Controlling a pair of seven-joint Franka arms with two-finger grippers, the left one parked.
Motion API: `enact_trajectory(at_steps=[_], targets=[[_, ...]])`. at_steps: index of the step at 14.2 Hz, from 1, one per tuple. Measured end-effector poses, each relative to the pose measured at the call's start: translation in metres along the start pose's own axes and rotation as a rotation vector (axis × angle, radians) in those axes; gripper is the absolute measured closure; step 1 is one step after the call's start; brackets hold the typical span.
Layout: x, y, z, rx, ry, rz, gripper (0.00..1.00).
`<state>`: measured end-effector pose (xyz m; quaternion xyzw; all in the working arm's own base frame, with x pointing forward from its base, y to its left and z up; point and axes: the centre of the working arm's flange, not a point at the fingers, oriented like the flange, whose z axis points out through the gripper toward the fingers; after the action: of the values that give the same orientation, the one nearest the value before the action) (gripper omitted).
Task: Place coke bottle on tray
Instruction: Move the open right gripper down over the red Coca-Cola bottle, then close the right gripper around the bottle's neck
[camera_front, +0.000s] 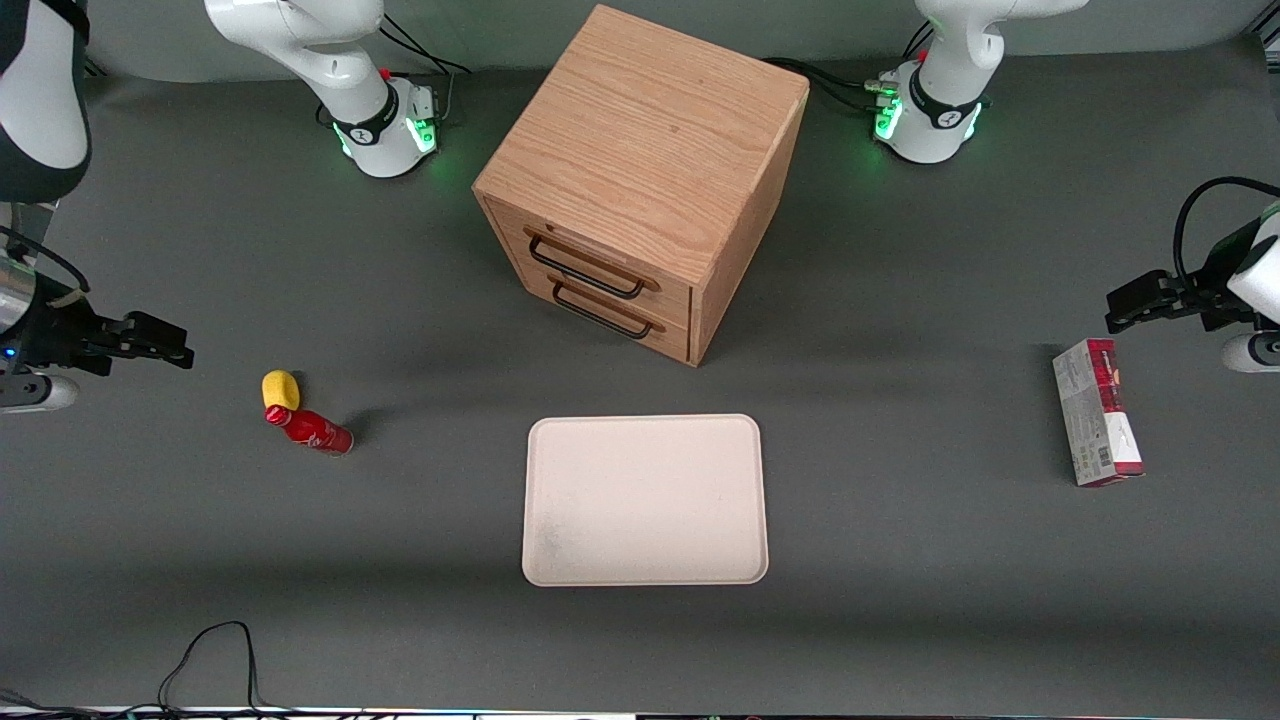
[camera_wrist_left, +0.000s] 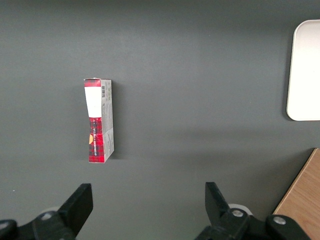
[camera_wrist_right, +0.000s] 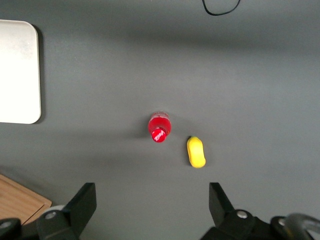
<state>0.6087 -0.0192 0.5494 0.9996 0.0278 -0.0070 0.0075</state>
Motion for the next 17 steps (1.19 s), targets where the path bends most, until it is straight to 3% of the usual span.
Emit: enact_trajectory(at_steps=[3, 7, 12, 17], targets=[[0.005, -0.002, 0.055, 0.000, -0.008, -0.004, 0.00], [0.005, -0.002, 0.122, -0.005, 0.030, -0.004, 0.00], [-0.002, -0.004, 0.184, 0.036, 0.040, 0.027, 0.00], [-0.017, -0.005, 0.219, 0.035, 0.042, 0.006, 0.00]])
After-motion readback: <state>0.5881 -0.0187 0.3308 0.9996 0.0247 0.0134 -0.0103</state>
